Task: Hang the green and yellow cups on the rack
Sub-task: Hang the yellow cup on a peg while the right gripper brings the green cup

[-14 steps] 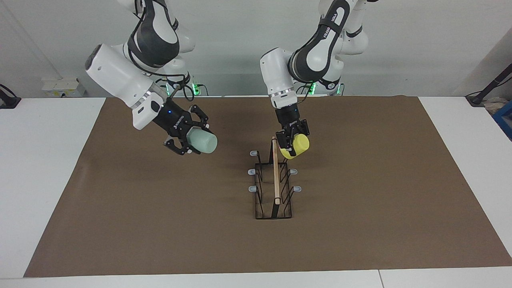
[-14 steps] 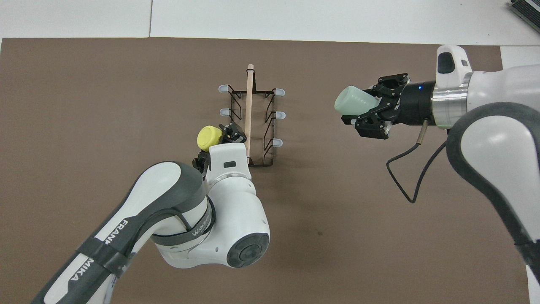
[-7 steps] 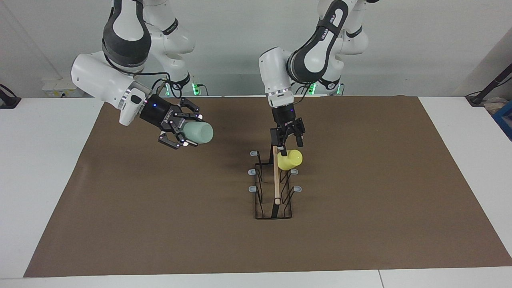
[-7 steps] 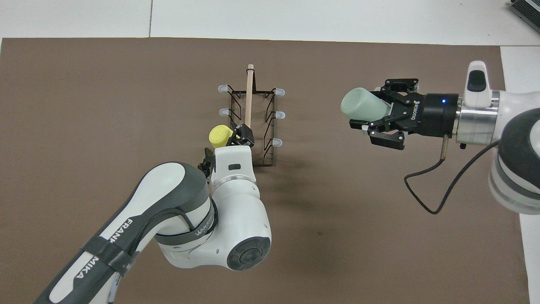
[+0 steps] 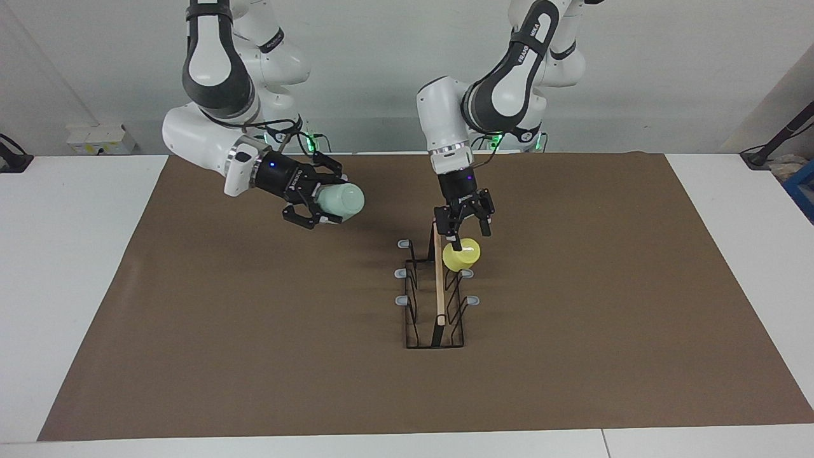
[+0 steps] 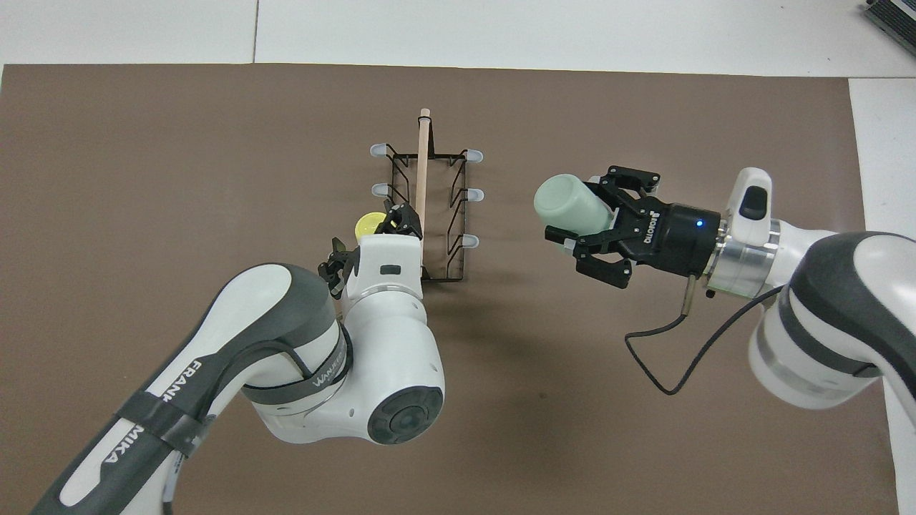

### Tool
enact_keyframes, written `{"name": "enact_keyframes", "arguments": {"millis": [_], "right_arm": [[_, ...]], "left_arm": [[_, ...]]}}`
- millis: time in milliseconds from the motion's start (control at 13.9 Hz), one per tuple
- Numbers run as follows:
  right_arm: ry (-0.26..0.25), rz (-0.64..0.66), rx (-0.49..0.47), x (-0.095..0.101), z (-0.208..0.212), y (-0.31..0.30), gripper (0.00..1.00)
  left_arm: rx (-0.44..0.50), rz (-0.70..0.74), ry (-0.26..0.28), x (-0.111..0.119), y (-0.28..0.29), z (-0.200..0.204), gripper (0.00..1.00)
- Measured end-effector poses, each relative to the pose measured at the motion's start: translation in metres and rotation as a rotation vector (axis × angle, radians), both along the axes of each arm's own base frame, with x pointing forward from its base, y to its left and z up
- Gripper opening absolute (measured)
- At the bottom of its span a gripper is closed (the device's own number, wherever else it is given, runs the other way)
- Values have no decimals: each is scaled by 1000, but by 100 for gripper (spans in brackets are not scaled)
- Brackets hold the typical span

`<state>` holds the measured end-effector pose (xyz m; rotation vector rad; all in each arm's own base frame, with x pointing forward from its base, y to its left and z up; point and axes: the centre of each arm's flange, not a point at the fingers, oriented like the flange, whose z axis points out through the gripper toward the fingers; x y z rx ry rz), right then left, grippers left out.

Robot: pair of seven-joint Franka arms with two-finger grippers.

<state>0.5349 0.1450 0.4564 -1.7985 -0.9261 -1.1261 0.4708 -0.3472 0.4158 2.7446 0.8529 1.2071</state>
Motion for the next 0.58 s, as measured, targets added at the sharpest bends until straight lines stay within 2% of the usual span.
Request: {"name": "enact_keyframes", "arguments": {"millis": [216,575], "right_arm": [[-12,-35,-7,-16,-13,42,70],[-32,-110,23,-48,-43,96,70]], "left_arm": [[41,-44,30,19,23,3,100],[96,-119,159,44,57,15,100]]}}
